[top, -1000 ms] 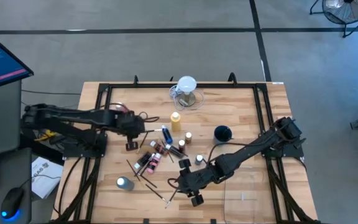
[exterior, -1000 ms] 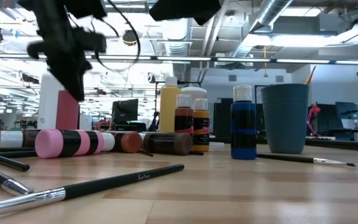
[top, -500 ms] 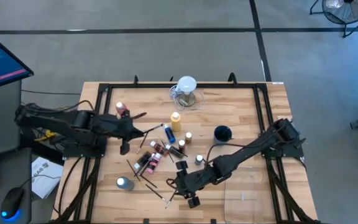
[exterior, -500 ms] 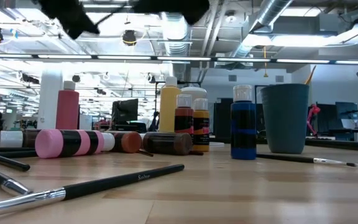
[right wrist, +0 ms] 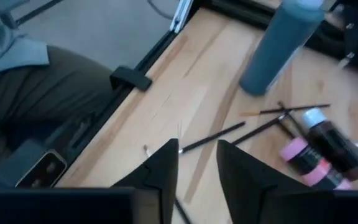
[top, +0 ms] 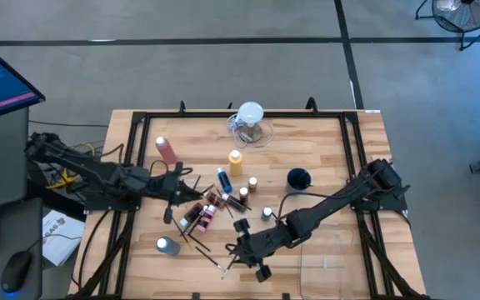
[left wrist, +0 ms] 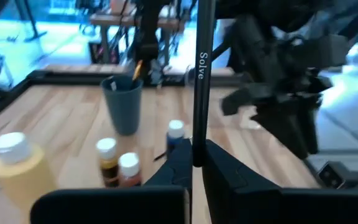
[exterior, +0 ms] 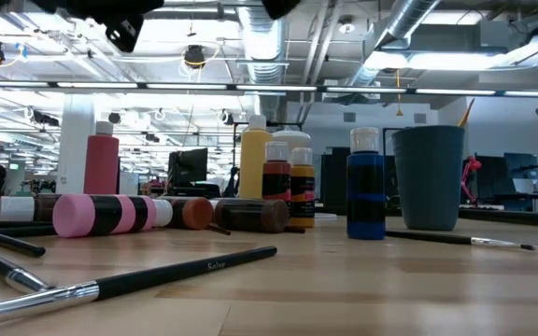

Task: Pick & Place Paint Supplies
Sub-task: Put the black silver paintbrush into the blue cup

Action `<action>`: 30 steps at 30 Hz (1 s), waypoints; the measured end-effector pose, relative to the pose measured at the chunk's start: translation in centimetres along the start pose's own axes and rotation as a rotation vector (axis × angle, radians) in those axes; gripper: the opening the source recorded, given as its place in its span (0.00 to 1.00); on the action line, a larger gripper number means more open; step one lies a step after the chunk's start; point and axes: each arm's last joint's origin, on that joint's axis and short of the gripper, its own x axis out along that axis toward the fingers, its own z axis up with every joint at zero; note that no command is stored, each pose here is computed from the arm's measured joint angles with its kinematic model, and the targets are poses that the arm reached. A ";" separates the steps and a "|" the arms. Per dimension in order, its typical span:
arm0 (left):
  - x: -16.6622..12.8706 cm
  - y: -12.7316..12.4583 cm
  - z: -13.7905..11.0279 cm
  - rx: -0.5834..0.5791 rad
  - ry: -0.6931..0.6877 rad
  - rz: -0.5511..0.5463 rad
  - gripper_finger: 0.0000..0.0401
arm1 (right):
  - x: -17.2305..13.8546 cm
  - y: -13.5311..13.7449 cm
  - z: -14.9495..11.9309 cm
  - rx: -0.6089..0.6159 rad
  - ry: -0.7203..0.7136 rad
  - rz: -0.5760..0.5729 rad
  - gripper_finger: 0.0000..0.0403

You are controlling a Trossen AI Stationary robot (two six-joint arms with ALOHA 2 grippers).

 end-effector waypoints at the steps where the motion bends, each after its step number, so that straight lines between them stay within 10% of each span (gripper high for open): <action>1: 0.0 -0.1 -0.6 -0.003 -0.024 -0.013 0.01 | -0.4 -0.1 0.1 -0.006 0.012 -0.001 0.23; 7: -0.8 -0.5 -2.8 0.000 -0.243 -0.079 0.01 | -4.1 -0.9 1.9 -0.020 -0.010 -0.061 0.18; 16: -1.9 -0.2 -4.0 0.011 -0.453 -0.123 0.01 | -11.3 -3.5 3.6 0.040 -0.600 -0.217 0.17; 23: -0.1 -0.8 -1.7 0.015 -0.514 -0.243 0.01 | -12.0 -7.5 1.6 0.183 -0.746 -0.314 0.17; 30: 4.4 -2.5 -0.5 0.011 -0.430 -0.385 0.01 | -13.3 -8.8 3.8 0.121 -0.842 -0.149 0.17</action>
